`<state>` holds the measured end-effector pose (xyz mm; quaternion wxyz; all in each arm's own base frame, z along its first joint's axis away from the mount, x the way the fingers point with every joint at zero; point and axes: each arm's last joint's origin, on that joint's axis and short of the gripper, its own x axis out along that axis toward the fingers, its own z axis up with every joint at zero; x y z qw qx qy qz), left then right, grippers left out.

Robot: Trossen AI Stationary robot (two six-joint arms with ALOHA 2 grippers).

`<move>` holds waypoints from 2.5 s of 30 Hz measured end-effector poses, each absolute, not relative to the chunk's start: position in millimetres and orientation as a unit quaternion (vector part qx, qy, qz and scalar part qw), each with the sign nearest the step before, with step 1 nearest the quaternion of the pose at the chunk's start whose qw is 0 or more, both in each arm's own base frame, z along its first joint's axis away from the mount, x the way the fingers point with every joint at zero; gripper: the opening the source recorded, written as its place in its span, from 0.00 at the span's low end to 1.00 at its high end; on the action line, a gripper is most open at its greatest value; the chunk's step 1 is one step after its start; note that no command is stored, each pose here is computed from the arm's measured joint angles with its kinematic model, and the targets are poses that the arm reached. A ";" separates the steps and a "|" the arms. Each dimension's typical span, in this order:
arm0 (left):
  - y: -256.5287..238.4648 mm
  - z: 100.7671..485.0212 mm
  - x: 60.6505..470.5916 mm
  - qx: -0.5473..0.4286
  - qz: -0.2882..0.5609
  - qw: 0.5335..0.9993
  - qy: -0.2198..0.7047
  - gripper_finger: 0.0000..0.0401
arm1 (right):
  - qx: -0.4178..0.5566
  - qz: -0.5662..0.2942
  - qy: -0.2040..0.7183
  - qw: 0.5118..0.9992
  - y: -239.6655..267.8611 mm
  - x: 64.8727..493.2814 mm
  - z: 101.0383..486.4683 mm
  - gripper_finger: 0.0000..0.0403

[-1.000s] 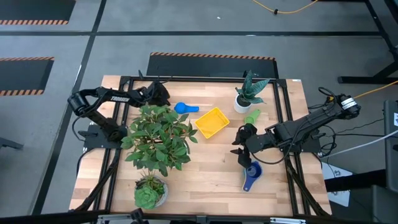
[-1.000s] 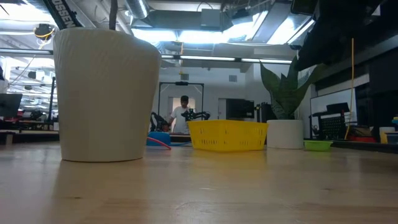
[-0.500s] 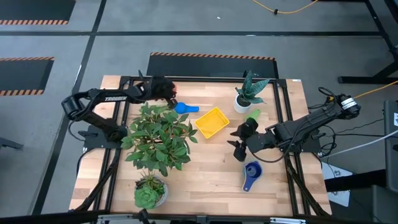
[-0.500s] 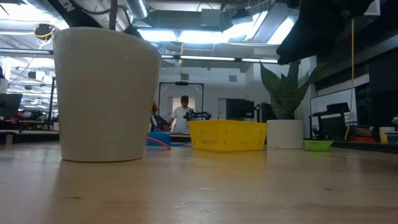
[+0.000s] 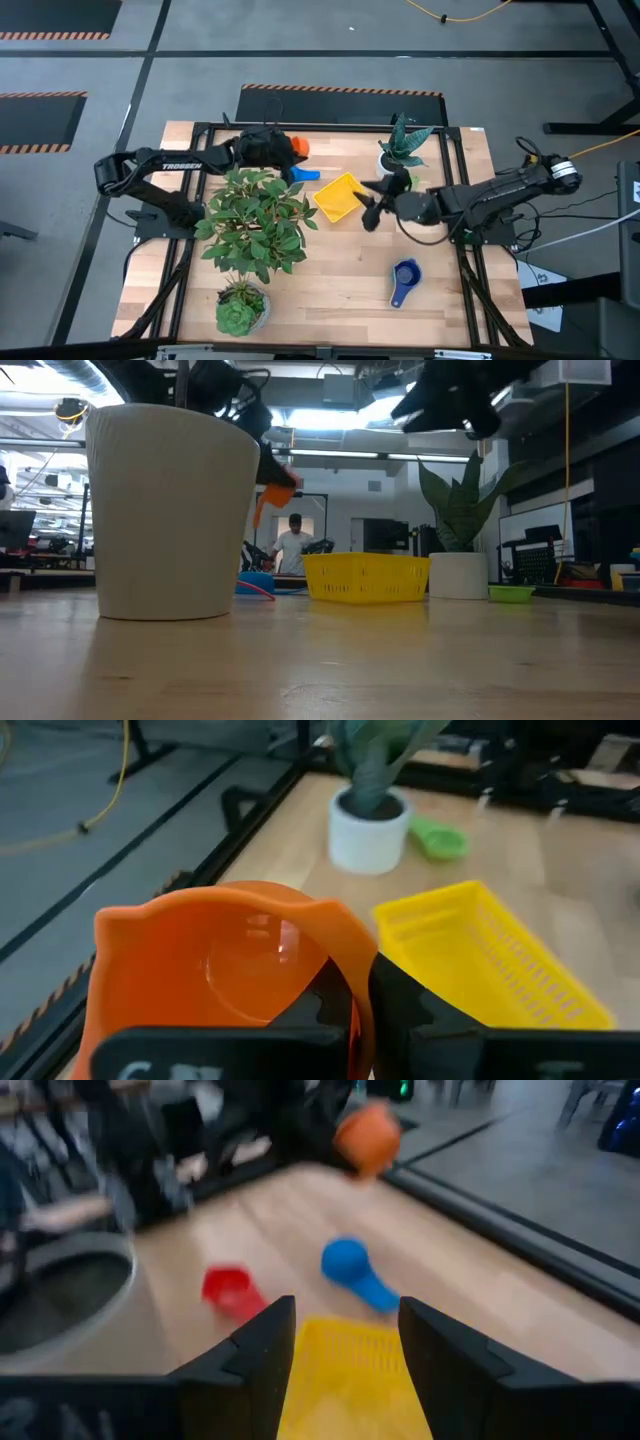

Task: Nest measuring cups in basket
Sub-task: Stack the orange measuring cup on top of the dark blue measuring cup

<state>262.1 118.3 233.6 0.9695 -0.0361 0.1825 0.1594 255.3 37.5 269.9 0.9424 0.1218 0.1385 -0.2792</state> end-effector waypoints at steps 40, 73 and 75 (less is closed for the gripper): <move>80.9 244.4 277.9 0.023 0.306 0.942 0.135 0.02 | 0.202 -0.182 -0.077 0.959 -50.1 344.0 241.6 0.46; 62.3 232.1 286.1 0.142 0.268 0.932 0.198 0.02 | 0.155 -0.235 0.044 0.958 -63.1 384.8 237.3 0.46; 60.9 232.2 286.2 0.152 0.271 0.929 0.201 0.02 | 0.157 -0.236 0.046 0.958 -63.1 384.7 237.0 0.46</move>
